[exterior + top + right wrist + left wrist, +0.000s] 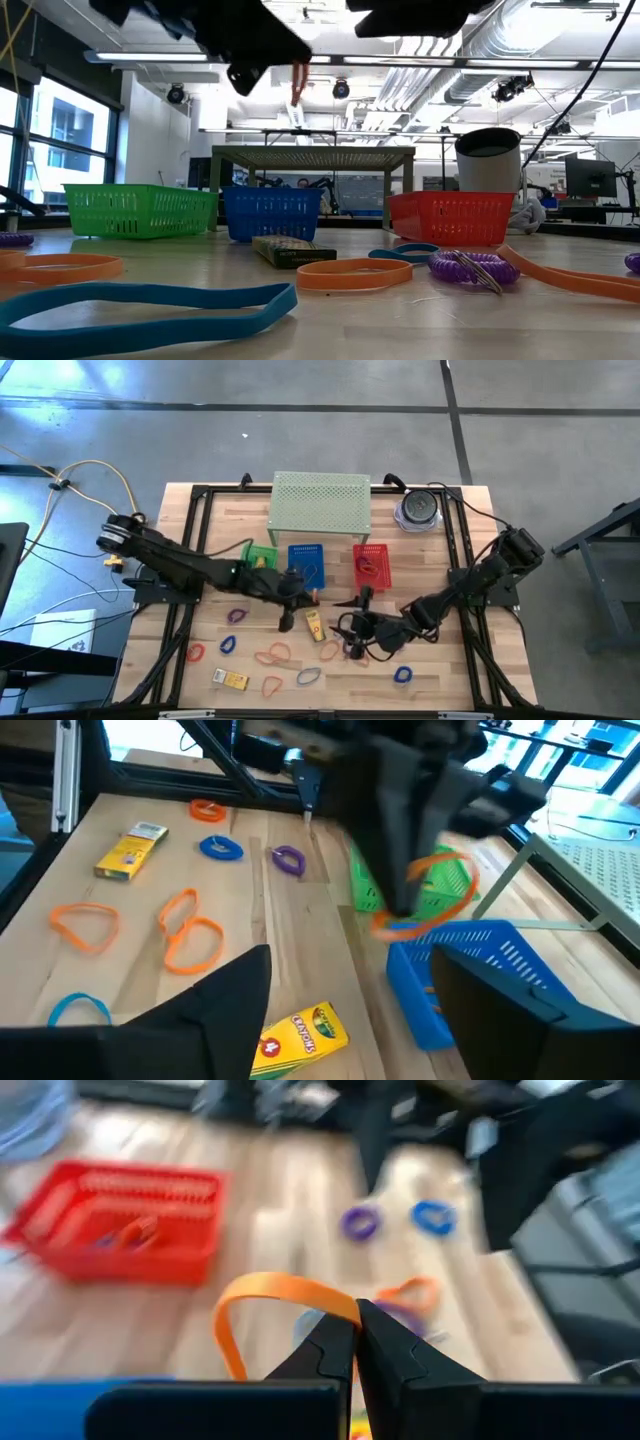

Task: Pick & Place Office Desk Supplies
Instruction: Put the orange rubber band into the blue bin, then put the purple spring keychain into the red bin

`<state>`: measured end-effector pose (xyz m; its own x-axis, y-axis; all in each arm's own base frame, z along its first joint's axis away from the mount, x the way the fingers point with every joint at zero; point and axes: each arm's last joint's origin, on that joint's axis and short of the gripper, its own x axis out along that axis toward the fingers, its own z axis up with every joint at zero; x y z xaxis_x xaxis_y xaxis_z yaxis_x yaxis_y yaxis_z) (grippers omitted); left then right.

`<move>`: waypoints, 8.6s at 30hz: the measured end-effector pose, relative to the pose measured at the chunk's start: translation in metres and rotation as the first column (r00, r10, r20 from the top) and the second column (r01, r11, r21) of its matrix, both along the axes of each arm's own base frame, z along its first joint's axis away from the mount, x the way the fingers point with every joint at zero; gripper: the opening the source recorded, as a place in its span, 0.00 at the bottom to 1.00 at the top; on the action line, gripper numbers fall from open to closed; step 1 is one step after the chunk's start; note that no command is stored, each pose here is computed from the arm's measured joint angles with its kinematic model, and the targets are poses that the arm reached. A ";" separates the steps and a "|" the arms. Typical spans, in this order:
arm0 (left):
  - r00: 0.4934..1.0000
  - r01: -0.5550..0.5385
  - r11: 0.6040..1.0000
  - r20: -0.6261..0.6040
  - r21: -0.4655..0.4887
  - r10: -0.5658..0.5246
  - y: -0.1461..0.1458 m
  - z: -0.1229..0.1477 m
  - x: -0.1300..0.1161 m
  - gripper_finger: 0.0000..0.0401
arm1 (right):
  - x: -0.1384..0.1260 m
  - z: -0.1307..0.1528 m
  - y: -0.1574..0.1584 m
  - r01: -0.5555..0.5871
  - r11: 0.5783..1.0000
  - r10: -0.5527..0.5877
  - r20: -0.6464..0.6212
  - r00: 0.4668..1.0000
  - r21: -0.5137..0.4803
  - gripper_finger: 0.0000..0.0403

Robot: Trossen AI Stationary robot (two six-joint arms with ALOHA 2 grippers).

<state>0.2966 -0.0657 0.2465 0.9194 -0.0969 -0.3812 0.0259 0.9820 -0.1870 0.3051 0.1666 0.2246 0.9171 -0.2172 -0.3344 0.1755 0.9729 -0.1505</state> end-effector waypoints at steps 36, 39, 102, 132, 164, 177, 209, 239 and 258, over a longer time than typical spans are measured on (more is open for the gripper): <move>0.774 -0.126 0.991 -0.629 -0.033 0.078 0.117 -0.035 0.036 0.02 | -0.001 -0.002 0.000 0.006 1.000 -0.006 -0.019 1.000 0.010 0.57; 0.772 -0.125 0.992 -0.630 -0.022 0.084 0.115 -0.036 0.037 0.07 | -0.001 -0.002 0.000 0.006 1.000 -0.006 -0.018 1.000 0.011 0.57; 0.133 -0.185 0.978 -0.984 0.096 0.122 -0.028 -0.046 -0.102 0.34 | -0.001 -0.003 0.001 -0.011 0.998 0.013 -0.022 1.000 0.054 0.57; 0.257 -0.309 0.945 -0.947 0.107 0.191 -0.020 -0.092 -0.104 0.34 | -0.001 -0.003 0.002 -0.043 0.995 0.046 -0.028 0.999 0.090 0.57; 0.340 -0.500 0.865 -0.908 0.048 0.247 -0.055 -0.097 -0.111 0.01 | -0.001 -0.002 0.002 -0.044 0.995 0.046 -0.022 0.999 0.093 0.57; 0.765 -0.273 0.951 -0.567 0.145 0.306 -0.076 -0.004 -0.058 0.00 | 0.001 0.001 0.003 -0.048 0.992 0.047 0.012 0.999 0.113 0.57; 0.979 -0.129 0.743 -0.036 0.656 0.201 -0.109 -0.009 0.011 0.00 | 0.024 -0.015 -0.021 0.064 0.916 -0.082 0.028 0.996 0.395 0.57; 0.986 -0.082 0.705 -0.045 0.704 0.159 -0.110 -0.009 0.013 0.12 | 0.026 -0.018 -0.026 -0.005 0.937 0.015 -0.026 1.000 0.351 0.02; 0.986 -0.127 0.791 -0.012 0.599 0.167 -0.112 -0.007 0.014 0.50 | -0.037 0.005 -0.044 0.398 0.907 -0.372 -0.182 0.910 0.137 0.01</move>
<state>0.3111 -0.1782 0.2396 0.8771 0.3012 -0.3742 -0.1191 0.8911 0.4380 0.2679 0.1228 0.2294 0.7102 -0.4722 -0.5221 0.5298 0.8469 -0.0453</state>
